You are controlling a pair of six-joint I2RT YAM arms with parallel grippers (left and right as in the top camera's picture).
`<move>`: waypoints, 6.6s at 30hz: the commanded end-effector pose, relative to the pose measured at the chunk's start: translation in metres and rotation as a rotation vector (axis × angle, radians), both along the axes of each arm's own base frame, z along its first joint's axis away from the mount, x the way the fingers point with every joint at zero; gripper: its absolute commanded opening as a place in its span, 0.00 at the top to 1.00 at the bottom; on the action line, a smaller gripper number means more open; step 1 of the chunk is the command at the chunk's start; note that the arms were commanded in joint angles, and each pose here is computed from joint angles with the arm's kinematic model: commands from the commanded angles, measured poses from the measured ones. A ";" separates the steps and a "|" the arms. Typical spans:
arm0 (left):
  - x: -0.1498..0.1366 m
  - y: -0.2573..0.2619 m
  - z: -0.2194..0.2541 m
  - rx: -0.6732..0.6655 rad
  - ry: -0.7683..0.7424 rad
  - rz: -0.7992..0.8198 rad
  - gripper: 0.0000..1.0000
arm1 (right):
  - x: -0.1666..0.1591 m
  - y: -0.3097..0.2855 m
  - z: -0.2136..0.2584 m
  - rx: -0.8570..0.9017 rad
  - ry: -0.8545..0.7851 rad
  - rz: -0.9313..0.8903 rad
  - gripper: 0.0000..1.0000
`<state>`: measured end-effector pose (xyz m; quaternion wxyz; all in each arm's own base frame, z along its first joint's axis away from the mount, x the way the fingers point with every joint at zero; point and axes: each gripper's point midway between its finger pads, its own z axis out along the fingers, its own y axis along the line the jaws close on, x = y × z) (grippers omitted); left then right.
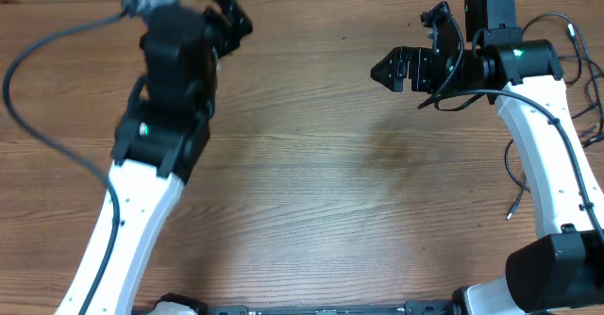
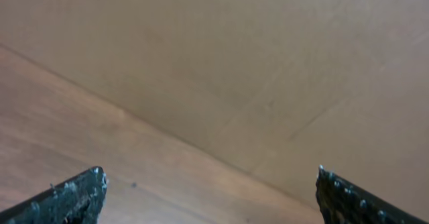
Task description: Untangle cables
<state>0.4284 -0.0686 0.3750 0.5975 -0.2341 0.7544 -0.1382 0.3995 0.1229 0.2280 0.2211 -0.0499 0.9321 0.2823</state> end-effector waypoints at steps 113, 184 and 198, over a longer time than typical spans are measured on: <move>-0.183 0.055 -0.219 0.555 -0.164 -0.215 0.00 | -0.011 -0.038 0.058 -0.171 -0.214 -0.136 0.00; -0.183 0.055 -0.219 0.555 -0.164 -0.215 0.00 | -0.162 -0.062 -0.053 -0.032 -1.026 -0.293 0.00; -0.183 0.055 -0.219 0.555 -0.164 -0.215 0.00 | -0.162 -0.062 -0.053 -0.032 -1.025 -0.294 0.00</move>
